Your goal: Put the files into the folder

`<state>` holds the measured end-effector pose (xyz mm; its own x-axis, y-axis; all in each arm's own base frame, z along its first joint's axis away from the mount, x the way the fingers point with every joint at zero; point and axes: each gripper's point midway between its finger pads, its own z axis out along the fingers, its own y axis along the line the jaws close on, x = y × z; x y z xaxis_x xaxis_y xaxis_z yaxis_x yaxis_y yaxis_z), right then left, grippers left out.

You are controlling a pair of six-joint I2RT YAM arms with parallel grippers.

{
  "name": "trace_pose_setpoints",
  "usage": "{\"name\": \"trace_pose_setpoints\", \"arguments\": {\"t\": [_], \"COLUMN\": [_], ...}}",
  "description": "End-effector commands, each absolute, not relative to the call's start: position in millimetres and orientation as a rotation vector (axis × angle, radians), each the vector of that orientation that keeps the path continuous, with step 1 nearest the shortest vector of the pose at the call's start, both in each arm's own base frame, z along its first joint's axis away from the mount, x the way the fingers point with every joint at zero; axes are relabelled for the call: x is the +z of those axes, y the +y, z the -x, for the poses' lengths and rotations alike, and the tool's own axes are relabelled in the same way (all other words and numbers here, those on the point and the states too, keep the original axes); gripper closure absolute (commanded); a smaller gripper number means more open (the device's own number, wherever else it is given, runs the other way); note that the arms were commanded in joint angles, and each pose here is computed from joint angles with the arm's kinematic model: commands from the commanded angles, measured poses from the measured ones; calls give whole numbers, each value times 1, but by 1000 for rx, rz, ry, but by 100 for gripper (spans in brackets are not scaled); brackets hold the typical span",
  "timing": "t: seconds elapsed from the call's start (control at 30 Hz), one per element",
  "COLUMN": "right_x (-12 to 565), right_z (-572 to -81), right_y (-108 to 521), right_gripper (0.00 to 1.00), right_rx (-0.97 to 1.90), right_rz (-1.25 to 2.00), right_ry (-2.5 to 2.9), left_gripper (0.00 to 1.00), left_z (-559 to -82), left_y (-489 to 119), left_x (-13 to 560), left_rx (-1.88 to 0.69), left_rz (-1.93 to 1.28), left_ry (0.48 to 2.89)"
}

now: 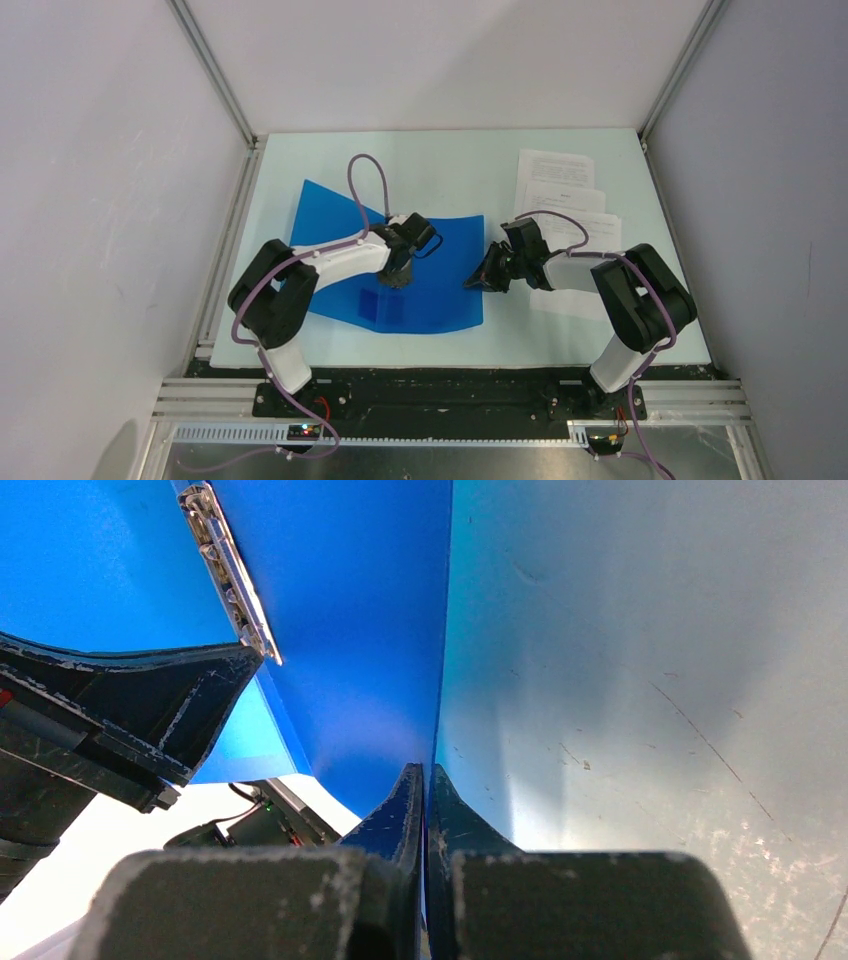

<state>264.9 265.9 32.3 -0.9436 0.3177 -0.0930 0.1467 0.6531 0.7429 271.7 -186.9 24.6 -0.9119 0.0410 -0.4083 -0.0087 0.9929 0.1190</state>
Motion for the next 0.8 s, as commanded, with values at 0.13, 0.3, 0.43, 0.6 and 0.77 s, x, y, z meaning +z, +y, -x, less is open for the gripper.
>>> {"name": "trace_pose_setpoints", "arguments": {"t": [0.13, 0.3, 0.43, 0.6, 0.77], "right_x": [30, 30, 28, 29, 28], "right_z": [-257, -257, -256, -256, -255], "right_y": [268, 268, 268, 269, 270], "right_gripper": [100, 100, 100, 100, 100], "right_rx": [1167, 1168, 1167, 1169, 1174], "right_rz": [-345, -344, -345, -340, -338], "right_ry": [2683, 2682, 2686, 2685, 2688], "left_gripper": [81, 83, 74, 74, 80], "left_z": [-269, -269, -269, -272, -272], "left_y": [-181, -180, -183, -185, -187], "left_x": [17, 19, 24, 34, 32], "left_rx": [196, 197, 168, 140, 134], "left_rz": [22, 25, 24, 35, 36], "left_ry": [2717, 2711, 2704, 2678, 2687]}}
